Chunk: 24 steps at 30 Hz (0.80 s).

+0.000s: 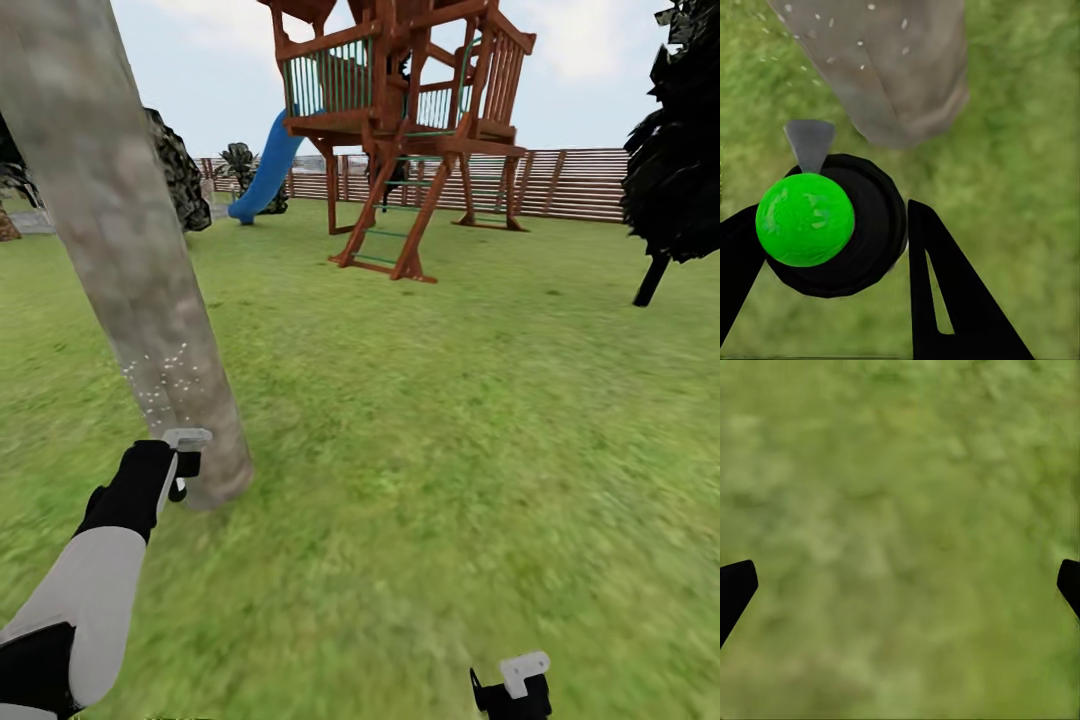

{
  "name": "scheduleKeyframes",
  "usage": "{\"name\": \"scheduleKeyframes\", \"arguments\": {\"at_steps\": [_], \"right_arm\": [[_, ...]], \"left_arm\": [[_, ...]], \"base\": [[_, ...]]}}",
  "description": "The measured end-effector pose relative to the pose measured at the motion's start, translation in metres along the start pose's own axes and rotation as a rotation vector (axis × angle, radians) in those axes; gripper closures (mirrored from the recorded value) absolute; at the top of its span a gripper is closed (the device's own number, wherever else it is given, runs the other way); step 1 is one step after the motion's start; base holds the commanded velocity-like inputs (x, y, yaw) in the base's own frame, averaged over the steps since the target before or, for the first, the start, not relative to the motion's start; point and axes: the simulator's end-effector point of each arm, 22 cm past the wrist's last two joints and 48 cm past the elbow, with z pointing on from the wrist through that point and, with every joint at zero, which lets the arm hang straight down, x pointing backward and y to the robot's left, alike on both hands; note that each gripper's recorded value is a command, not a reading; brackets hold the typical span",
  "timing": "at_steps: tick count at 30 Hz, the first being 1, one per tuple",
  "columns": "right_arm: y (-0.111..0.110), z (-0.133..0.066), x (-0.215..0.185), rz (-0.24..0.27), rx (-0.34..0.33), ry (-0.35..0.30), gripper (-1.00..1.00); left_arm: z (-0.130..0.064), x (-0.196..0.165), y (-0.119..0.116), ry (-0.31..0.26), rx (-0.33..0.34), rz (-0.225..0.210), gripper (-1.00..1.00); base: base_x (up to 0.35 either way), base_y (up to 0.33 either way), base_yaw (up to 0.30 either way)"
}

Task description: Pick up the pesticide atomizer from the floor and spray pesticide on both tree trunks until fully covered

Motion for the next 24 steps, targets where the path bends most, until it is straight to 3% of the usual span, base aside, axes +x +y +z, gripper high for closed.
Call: {"name": "scheduleKeyframes", "arguments": {"at_steps": [10,12,16,19,24], "right_arm": [[0.001,0.000,0.000,-0.001,-0.002,0.000,-1.00],[0.001,0.000,0.000,-0.001,-0.002,0.001,-1.00],[-0.001,0.000,0.000,-0.001,0.000,0.000,-1.00],[-0.001,0.000,0.000,-0.001,0.001,0.000,-1.00],[0.000,0.000,0.000,-0.001,-0.001,0.000,-1.00]], "left_arm": [[0.002,0.004,0.001,0.009,-0.005,0.008,1.00],[0.005,0.013,0.007,0.023,-0.013,0.010,1.00],[0.007,0.027,-0.005,0.042,0.002,0.020,1.00],[0.006,0.024,0.000,0.037,-0.005,0.013,1.00],[0.010,0.031,0.028,0.048,-0.043,0.016,1.00]], "base": [[0.003,-0.271,0.275],[0.013,-0.272,0.078],[0.098,-0.270,0.005],[0.202,-0.219,0.000],[0.211,-0.204,0.080]]}}
